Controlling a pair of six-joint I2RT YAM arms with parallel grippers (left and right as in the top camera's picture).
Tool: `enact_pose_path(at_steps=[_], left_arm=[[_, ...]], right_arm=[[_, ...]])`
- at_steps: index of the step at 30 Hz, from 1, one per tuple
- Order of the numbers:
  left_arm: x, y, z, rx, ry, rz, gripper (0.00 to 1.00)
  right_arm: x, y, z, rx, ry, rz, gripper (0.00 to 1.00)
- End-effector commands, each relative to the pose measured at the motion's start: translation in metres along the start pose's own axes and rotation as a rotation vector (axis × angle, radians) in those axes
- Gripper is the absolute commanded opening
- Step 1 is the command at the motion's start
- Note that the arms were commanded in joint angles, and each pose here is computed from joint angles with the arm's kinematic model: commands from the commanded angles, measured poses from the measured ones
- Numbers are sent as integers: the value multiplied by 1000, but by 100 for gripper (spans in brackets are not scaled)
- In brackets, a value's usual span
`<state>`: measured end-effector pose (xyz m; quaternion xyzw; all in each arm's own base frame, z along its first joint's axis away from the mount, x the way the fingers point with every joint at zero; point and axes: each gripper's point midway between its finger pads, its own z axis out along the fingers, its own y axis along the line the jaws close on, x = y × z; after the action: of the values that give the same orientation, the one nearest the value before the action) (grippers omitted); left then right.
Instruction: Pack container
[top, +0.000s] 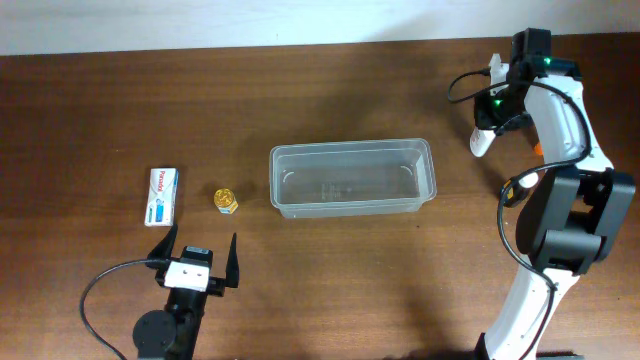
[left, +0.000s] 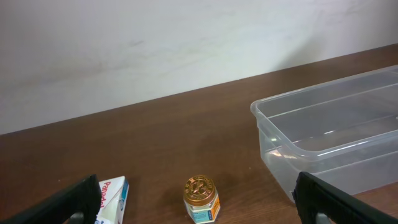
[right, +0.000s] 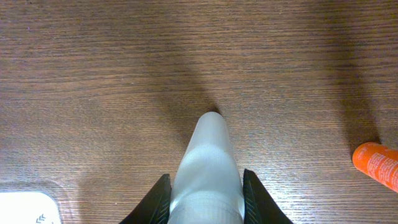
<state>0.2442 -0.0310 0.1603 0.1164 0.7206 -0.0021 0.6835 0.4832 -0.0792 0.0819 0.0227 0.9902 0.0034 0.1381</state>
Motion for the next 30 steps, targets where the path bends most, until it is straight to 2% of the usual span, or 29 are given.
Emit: enact_pose_path(at_steps=[1,6,10,13,20,25,30], left_arm=[[1,1,0,-2,0,12,99],[1,1,0,-2,0,12,99],[1,1,0,-2,0,12,99],[1,1,0,-2,0,12,99],[1,1,0,-2,0,12,100],[1,1,0,-2,0,12,99],[1,1,0,-2,0,12,99]], right_arm=[[-11,2,-24,-2,-52,8,24],[-20,17,-44,-81,-77,4,24],[-31,28,-79,-141,-109,-1,25],[-38,38,-112,-191,-141,-8,29],[-33,74,-199,-322,-203,-48,30],[-22,90,-233,-281,-227,-96,30],[-24,70,-225,-143,-216,-38,30]])
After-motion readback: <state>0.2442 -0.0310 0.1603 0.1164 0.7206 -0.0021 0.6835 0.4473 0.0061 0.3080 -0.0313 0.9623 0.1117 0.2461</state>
